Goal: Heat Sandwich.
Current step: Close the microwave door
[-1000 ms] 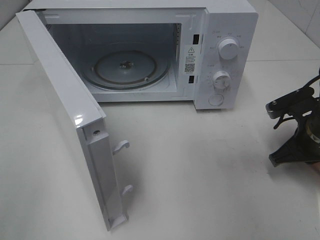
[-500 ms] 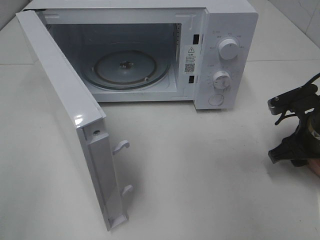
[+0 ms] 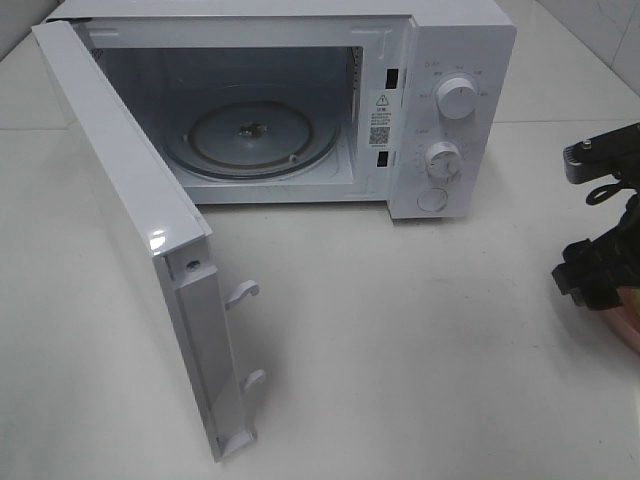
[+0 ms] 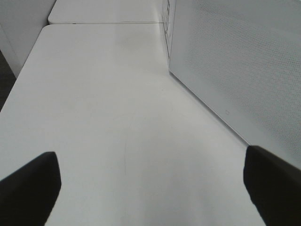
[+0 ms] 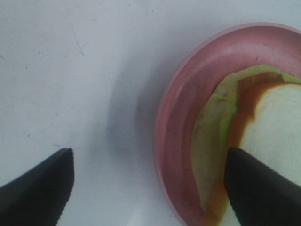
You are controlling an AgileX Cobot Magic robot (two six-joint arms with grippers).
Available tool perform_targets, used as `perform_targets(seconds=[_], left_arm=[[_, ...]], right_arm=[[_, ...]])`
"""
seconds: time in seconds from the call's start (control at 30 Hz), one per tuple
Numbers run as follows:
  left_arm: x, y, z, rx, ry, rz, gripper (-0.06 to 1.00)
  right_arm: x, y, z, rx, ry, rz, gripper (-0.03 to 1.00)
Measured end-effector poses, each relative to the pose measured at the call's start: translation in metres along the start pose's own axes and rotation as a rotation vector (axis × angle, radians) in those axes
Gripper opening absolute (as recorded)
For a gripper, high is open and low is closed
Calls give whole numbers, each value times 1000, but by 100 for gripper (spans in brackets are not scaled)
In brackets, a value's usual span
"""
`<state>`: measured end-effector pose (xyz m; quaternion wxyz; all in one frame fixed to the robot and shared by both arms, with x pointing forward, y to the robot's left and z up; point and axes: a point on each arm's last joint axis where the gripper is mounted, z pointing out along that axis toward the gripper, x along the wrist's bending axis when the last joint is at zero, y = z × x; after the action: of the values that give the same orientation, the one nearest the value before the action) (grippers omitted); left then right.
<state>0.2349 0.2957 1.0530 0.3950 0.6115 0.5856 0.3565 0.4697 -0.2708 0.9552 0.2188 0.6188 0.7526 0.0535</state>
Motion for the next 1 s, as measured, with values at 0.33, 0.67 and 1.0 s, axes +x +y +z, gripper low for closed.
perform_targets(seconds=[0.33,0.67,1.0], left_arm=[[0,0,0,0,0,0,99],[0,0,0,0,0,0,99],[0,0,0,0,0,0,99]], right_arm=[[-5,-15,-43,-3,78,66,87],[-16,-37,-88,-65,94,132,84],[-22,-65,-125,-143,134,152,82]])
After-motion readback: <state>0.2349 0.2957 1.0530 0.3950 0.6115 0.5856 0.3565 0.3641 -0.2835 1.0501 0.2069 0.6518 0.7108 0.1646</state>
